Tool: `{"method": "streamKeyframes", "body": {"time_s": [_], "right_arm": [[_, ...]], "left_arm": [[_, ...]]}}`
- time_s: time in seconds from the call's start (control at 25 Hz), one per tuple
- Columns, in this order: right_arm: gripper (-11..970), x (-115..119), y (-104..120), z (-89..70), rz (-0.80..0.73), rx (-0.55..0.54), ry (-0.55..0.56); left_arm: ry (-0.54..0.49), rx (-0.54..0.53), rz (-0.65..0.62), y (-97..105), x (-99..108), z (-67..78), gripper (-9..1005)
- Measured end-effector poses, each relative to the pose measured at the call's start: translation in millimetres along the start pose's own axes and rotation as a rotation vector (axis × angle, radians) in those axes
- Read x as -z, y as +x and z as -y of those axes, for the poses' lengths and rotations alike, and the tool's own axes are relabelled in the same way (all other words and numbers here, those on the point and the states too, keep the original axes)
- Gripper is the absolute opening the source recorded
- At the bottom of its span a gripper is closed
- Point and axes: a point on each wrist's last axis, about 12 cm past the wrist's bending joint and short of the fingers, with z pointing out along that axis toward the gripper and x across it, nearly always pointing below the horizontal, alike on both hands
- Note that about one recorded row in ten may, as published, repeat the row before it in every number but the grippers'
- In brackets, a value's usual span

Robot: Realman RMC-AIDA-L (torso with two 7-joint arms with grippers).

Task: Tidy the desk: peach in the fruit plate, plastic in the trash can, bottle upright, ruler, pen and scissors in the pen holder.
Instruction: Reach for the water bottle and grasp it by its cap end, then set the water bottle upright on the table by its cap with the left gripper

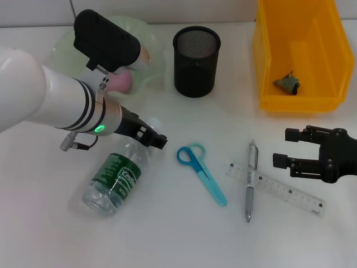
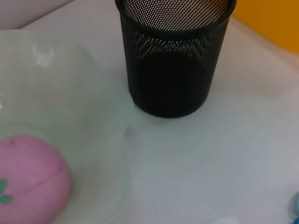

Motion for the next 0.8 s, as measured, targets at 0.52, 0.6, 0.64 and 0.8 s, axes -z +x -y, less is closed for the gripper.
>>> {"method": "streamKeyframes", "body": {"time_s": [0.52, 0.6, 0.64, 0.8], "right_arm": [[779, -2, 1, 0.8, -0.009, -0.004, -0.003], [779, -4, 1, 1.2, -0.01, -0.011, -0.008], [779, -5, 1, 1.3, -0.01, -0.013, -0.009], [779, -5, 1, 1.3, -0.01, -0.014, -0.009]], "left_arm": [[-0.004, -0.057, -0.015, -5, 0, 2.0, 602], [-0.003, -0.073, -0.019, -6, 0, 2.7, 510], [-0.002, -0.079, -0.018, -7, 1, 3.4, 500], [0.0, -0.102, -0.006, -8, 10, 6.9, 459]]}}
